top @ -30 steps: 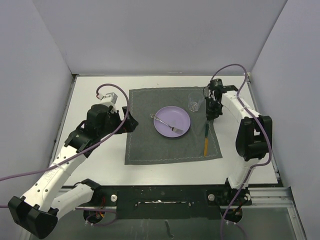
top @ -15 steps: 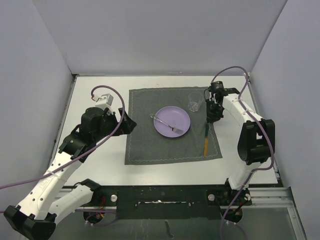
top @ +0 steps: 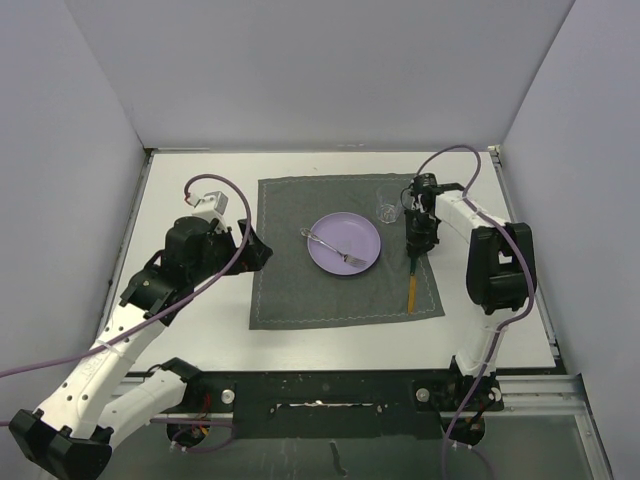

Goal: Set the dinner table for one person
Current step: Adjust the knife on the napkin.

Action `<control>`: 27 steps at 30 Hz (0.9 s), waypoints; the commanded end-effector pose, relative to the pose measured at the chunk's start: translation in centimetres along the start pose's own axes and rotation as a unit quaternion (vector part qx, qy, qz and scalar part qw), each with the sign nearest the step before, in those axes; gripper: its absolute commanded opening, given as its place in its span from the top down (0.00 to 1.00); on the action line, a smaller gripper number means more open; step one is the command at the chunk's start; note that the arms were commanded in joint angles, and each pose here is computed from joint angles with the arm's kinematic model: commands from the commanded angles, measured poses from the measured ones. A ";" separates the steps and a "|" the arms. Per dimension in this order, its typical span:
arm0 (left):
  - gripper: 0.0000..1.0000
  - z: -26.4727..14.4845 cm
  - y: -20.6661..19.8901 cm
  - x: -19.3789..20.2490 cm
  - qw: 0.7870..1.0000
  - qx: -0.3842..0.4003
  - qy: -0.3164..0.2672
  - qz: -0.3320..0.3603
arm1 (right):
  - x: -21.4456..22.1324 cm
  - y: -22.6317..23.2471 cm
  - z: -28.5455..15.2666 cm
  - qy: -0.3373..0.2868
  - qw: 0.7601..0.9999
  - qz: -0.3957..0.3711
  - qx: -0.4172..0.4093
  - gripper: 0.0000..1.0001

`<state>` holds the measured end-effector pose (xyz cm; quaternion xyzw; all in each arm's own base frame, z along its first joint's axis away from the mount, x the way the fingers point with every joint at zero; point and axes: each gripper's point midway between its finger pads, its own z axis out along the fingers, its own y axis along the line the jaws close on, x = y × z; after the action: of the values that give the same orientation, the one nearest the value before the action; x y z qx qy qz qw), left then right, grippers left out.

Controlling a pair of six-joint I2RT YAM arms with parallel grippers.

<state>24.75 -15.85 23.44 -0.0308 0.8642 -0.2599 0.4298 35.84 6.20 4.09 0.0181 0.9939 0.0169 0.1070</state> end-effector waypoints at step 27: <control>0.14 0.7 1.0 -0.6 1.000 -0.015 -0.009 0.013 | -0.8 -0.8 4.4 0.015 1.000 0.019 -0.012 0.78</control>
<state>25.18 -15.36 22.44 -0.0291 0.8716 -0.2420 0.4252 36.49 5.25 1.55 0.0365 0.9950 0.0237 0.0901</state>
